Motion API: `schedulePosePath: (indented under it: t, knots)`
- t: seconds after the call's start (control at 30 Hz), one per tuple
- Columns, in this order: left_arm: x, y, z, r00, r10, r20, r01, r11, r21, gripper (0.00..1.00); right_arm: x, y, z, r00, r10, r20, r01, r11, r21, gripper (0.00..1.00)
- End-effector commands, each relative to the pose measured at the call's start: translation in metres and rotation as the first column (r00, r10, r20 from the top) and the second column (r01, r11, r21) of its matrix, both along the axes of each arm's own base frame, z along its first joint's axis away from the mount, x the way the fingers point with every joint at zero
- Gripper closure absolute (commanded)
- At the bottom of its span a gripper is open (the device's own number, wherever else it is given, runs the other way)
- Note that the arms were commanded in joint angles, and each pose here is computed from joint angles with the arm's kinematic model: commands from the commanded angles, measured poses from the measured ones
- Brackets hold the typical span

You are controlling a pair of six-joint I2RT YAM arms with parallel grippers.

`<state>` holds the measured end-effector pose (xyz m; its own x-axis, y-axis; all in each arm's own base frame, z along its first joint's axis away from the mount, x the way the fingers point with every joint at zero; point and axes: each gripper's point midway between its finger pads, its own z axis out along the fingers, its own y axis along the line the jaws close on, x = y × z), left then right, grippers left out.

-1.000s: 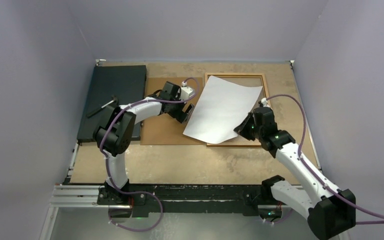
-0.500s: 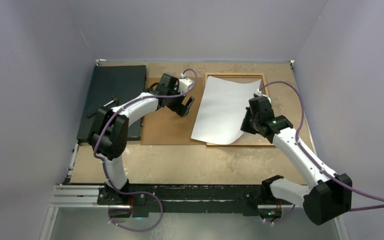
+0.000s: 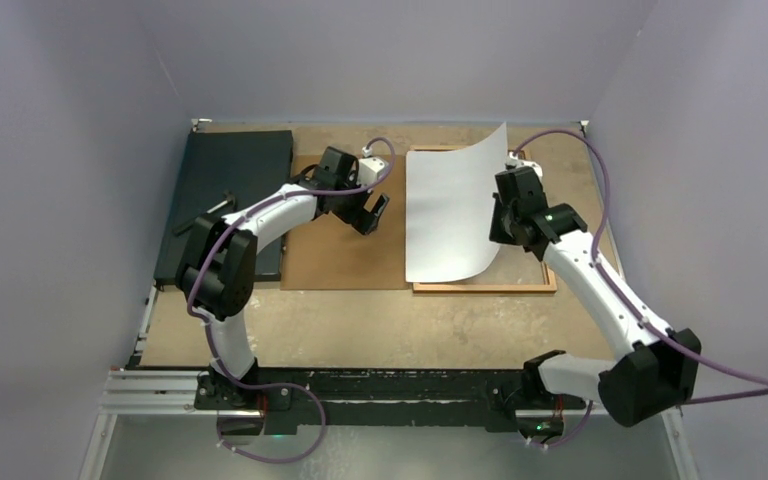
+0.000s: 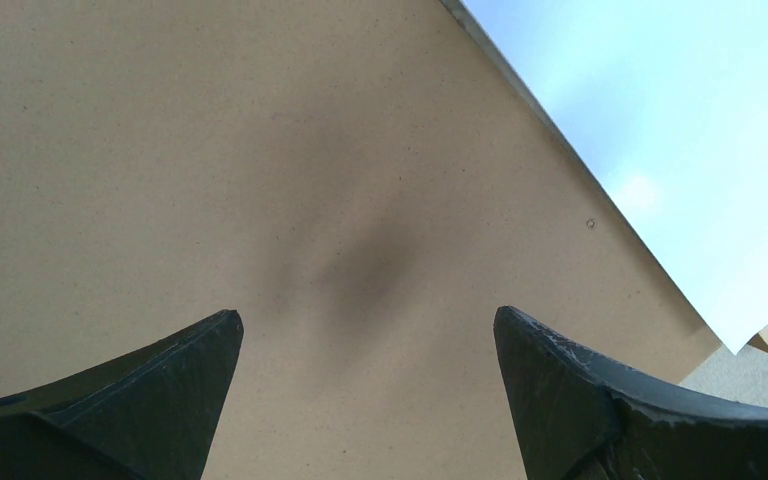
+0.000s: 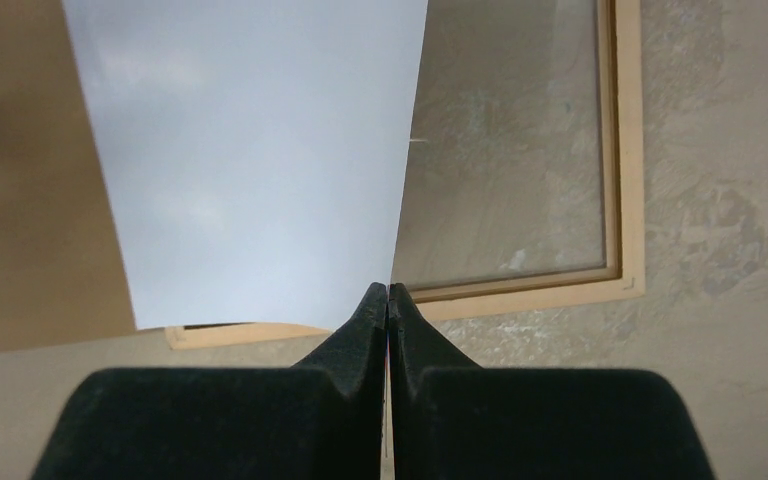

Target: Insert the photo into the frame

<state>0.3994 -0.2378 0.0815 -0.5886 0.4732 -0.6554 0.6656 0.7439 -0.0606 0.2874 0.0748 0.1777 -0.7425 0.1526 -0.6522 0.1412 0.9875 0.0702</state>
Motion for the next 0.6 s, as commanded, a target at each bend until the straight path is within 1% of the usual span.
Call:
schedulePosePath:
  t: [0.0, 0.13, 0.27, 0.37, 0.57]
  knots:
    - [0.008, -0.004, 0.024, 0.999, -0.004, 0.044, 0.005, 0.999, -0.039, 0.05, 0.013, -0.015, 0.0, 1.0, 0.005, -0.017, -0.007, 0.99, -0.142, 1.0]
    - [0.008, -0.003, 0.022, 0.999, -0.004, 0.043, 0.005, 1.0, -0.031, 0.05, 0.014, -0.026, -0.003, 0.999, -0.016, -0.039, 0.007, 0.978, -0.21, 1.0]
    - [0.008, -0.004, 0.02, 0.999, -0.003, 0.036, 0.005, 0.999, -0.036, 0.05, 0.011, -0.032, 0.001, 0.998, -0.051, -0.019, 0.046, 0.975, -0.219, 1.0]
    - [0.008, -0.006, 0.02, 1.0, -0.004, 0.03, 0.006, 0.999, -0.044, 0.05, 0.012, -0.043, 0.003, 0.997, -0.075, 0.004, 0.073, 0.961, -0.267, 1.0]
    - [0.01, -0.007, 0.024, 0.999, -0.005, 0.039, 0.006, 0.999, -0.045, 0.05, 0.006, -0.052, -0.01, 0.99, -0.138, -0.035, 0.121, 0.944, -0.307, 1.0]
